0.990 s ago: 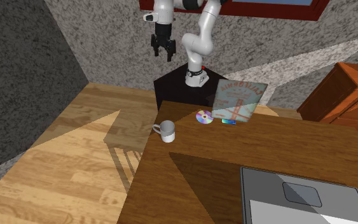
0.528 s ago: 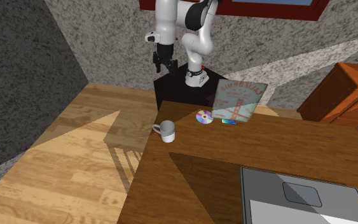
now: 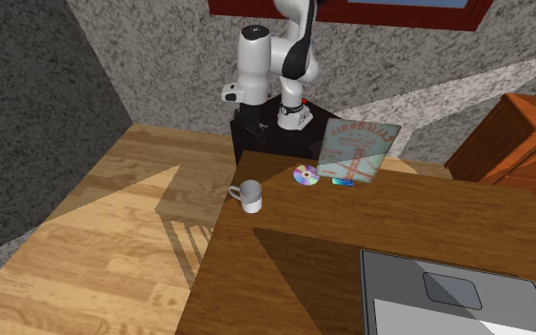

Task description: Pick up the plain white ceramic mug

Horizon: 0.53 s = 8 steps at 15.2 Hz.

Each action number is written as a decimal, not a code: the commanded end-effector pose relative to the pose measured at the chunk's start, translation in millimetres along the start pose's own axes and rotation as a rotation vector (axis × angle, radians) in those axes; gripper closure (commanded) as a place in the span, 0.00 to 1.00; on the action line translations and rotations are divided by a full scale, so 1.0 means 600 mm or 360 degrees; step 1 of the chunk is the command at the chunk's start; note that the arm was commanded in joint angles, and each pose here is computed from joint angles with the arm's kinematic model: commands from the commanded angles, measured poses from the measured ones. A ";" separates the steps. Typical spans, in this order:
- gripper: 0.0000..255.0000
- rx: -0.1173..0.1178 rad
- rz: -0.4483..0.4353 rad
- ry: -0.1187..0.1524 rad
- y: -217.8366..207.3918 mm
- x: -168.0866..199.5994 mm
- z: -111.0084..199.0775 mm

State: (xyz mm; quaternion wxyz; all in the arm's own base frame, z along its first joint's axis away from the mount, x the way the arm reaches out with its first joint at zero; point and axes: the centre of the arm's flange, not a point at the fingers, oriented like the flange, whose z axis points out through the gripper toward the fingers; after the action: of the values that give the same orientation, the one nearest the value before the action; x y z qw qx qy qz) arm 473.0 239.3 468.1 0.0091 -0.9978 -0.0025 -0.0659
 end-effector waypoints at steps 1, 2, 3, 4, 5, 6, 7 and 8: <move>0.00 -0.0012 0.0014 -0.0013 -0.028 0.020 0.026; 0.00 -0.0018 0.0020 -0.0020 -0.043 0.029 0.041; 0.00 -0.0024 0.0025 -0.0027 -0.057 0.038 0.057; 0.00 -0.0031 0.0031 -0.0034 -0.071 0.047 0.072; 0.00 -0.0037 0.0037 -0.0041 -0.086 0.056 0.088; 0.00 -0.0043 0.0042 -0.0048 -0.100 0.065 0.104; 0.00 -0.0050 0.0048 -0.0055 -0.114 0.074 0.120; 0.00 -0.0056 0.0054 -0.0062 -0.128 0.083 0.136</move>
State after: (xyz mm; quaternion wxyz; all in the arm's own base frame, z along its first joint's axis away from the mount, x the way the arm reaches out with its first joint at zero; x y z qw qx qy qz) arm 526.4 306.9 404.4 -0.0051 -0.9988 0.0128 -0.0481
